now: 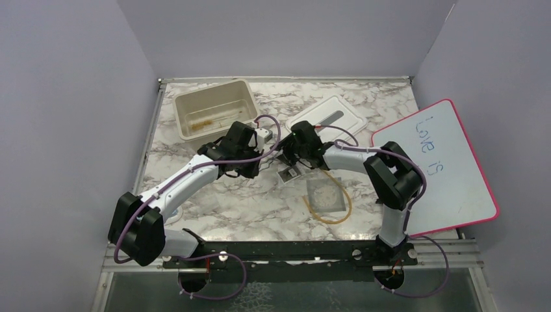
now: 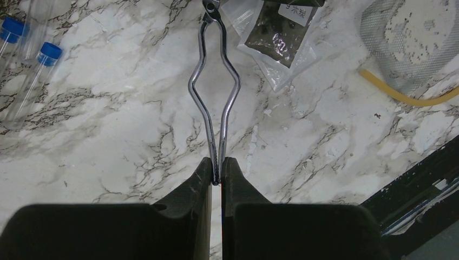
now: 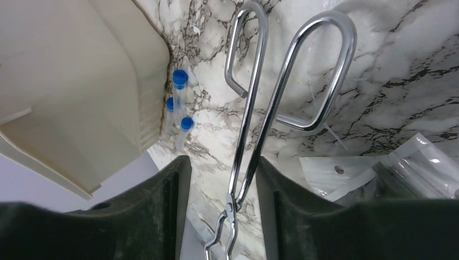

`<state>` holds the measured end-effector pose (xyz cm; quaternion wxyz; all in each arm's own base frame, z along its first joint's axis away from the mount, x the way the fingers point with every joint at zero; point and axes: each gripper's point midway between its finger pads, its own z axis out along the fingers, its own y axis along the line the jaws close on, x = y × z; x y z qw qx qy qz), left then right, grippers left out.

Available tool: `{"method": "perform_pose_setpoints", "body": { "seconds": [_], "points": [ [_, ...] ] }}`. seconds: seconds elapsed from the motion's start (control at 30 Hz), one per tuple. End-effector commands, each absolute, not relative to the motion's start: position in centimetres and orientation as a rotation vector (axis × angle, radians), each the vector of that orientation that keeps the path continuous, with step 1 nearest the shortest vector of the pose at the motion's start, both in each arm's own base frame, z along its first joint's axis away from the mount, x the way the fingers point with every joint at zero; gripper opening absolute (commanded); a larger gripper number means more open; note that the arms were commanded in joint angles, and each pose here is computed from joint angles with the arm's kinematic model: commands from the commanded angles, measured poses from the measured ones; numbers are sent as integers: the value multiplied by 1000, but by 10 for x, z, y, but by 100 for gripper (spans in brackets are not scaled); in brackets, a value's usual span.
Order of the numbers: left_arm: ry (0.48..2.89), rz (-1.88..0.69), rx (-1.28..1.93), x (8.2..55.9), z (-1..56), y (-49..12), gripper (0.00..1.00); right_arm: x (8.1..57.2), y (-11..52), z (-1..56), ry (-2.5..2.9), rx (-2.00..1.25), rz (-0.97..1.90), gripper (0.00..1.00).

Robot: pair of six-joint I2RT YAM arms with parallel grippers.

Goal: Organize the chemistry lab equipment

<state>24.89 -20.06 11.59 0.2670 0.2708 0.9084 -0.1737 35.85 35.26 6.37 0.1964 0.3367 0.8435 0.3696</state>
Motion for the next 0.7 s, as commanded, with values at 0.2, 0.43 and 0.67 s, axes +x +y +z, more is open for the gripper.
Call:
{"method": "perform_pose_setpoints", "body": {
  "seconds": [0.2, 0.43, 0.67],
  "points": [
    [2348, -544, 712, 248, 143, -208, 0, 370, 355, 98, 2141, 950, 1189, 13],
    [2291, -541, 673, 252, 162, -207, 4, 373, 356, 151, 1996, 791, 1286, 0],
    [2105, -666, 659, 253, 215, -223, 50, 363, 335, 223, 1775, 602, 1326, 1]
  ]
}}
